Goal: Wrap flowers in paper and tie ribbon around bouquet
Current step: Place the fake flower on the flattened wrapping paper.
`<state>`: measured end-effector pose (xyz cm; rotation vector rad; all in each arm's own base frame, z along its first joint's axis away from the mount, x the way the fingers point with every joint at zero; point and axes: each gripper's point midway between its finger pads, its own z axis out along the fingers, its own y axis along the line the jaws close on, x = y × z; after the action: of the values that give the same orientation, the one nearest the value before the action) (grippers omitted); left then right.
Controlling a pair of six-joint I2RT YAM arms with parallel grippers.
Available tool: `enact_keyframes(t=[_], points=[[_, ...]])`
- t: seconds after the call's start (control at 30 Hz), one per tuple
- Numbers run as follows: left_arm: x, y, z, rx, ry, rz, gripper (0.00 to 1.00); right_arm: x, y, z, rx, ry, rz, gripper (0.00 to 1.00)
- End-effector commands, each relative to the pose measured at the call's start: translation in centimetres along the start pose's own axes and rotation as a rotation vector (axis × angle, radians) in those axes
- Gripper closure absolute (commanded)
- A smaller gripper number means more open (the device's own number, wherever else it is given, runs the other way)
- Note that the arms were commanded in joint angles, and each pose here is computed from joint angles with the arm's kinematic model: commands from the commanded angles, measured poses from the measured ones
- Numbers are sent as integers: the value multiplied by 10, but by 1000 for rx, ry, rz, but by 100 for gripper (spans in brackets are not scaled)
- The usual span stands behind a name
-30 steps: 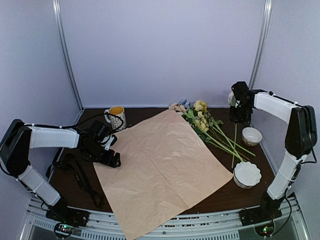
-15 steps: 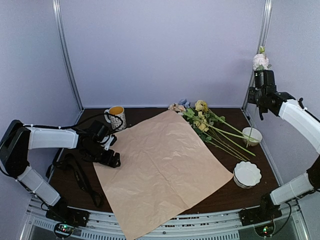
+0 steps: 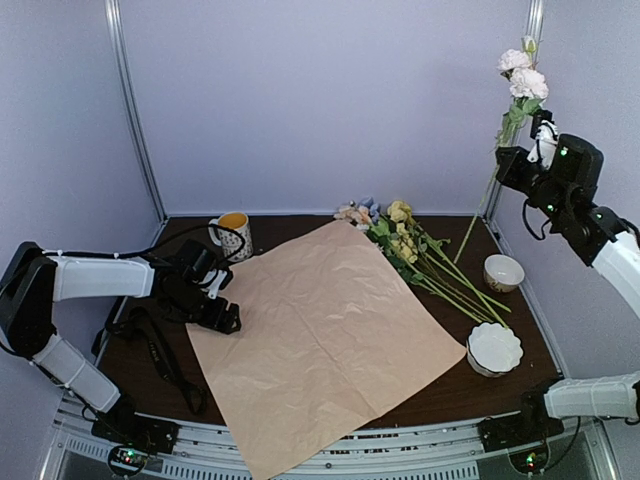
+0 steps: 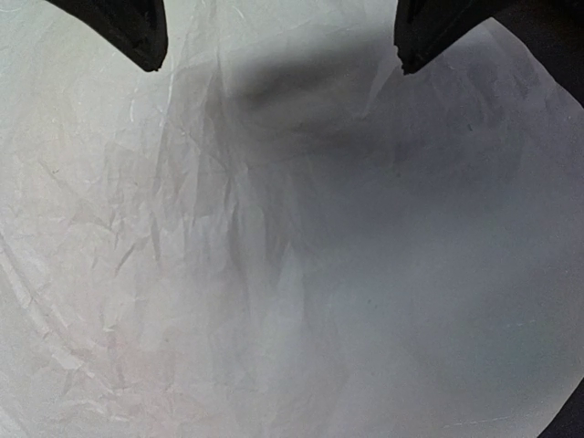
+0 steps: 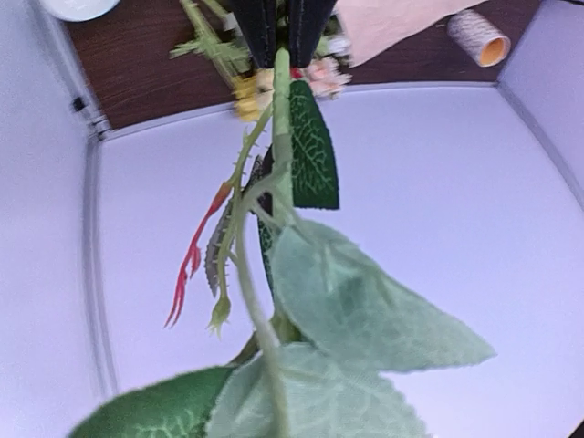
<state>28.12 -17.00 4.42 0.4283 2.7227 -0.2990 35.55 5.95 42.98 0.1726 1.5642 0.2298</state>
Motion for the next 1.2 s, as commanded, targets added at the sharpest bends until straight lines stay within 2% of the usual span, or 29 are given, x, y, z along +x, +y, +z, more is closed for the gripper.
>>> enact_keyframes(t=[0.0,0.13,0.2,0.3,0.4,0.57,0.67,0.8,0.83,0.93,0.97,1.0,1.07,1.17], points=[[-14,-3,-10,16,-57,12,10,61,88,7,-353,254,357,100],[-14,-4,-9,17,-57,6,10,131,185,11,-556,484,503,100],[-14,-4,-10,21,-60,1,10,186,228,15,-591,661,531,100],[-13,-4,-12,22,-67,-1,10,241,260,20,-553,845,586,100],[-13,-3,-15,18,-81,1,10,277,276,23,-532,931,613,100],[-15,-4,-18,18,-94,14,10,328,275,29,-484,1046,620,100],[-15,-3,-19,13,-96,27,10,342,283,29,-491,1090,634,100],[-15,-2,-20,11,-100,31,10,349,290,32,-500,1134,563,100],[-15,-3,-20,13,-102,29,10,347,290,33,-502,1133,546,98],[-16,-3,-24,16,-114,29,10,338,274,37,-474,1123,474,54],[-17,-4,-26,18,-119,30,9,331,264,38,-459,1109,416,41],[-18,-4,-28,17,-125,32,8,320,254,39,-464,1081,307,31],[-20,-4,-31,16,-129,34,8,298,219,42,-388,1050,100,28],[-22,-4,-33,14,-130,37,7,263,147,46,-218,1003,-133,33]])
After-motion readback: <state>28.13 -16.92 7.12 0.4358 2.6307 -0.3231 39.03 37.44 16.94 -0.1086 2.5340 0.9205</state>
